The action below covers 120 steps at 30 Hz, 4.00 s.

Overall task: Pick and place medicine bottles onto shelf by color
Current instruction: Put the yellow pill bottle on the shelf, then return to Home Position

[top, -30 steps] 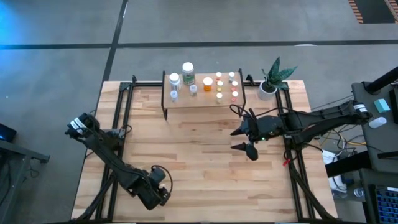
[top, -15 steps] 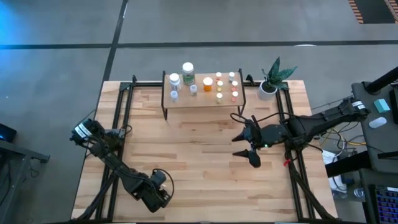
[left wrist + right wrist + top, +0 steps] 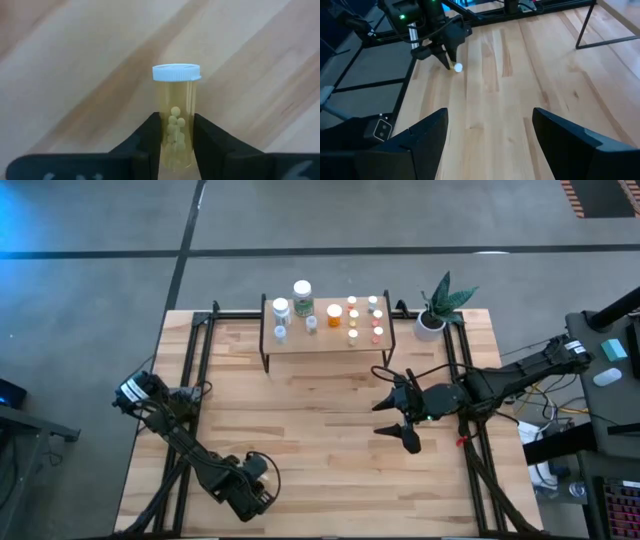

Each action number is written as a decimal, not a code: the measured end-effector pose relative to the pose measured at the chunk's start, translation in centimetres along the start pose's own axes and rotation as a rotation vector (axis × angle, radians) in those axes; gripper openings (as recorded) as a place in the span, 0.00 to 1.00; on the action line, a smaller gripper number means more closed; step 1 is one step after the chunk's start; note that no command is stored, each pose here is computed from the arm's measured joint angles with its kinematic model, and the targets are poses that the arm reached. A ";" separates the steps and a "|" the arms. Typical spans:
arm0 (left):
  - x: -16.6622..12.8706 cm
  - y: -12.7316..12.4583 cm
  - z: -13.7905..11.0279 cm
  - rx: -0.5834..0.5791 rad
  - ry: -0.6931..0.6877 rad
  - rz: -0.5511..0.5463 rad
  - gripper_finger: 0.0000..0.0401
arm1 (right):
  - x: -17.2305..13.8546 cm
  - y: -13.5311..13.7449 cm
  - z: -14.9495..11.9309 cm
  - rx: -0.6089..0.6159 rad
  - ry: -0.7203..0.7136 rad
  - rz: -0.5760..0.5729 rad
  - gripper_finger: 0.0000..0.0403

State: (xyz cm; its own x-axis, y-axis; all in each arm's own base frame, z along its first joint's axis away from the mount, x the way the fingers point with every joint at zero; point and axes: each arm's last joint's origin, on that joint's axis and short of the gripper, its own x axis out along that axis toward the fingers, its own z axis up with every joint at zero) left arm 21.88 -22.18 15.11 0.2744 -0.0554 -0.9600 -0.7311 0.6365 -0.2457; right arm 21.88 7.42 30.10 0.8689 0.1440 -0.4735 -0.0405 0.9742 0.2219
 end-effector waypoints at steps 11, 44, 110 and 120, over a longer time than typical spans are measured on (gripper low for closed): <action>-3.2 -0.2 2.6 0.134 -0.523 -0.079 0.20 | 0.0 0.1 0.3 -0.044 -0.026 0.008 0.69; -6.1 2.2 28.2 0.229 -1.492 -0.028 0.21 | -2.6 2.0 1.2 -0.189 -0.173 0.153 0.69; -1.0 3.3 32.3 0.104 -1.448 0.324 0.41 | -2.6 2.0 1.1 -0.241 -0.173 0.147 0.69; -3.3 1.0 29.1 0.169 -1.412 0.312 0.41 | -2.8 1.9 1.1 -0.298 -0.170 0.130 0.69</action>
State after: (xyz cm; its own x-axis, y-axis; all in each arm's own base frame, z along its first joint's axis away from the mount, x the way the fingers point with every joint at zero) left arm 38.38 1.03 21.91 0.5677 0.8231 -0.0169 -0.8212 0.5676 0.0584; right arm 19.90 8.67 32.76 0.9158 0.2632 -0.3033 -0.2759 0.9612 0.0011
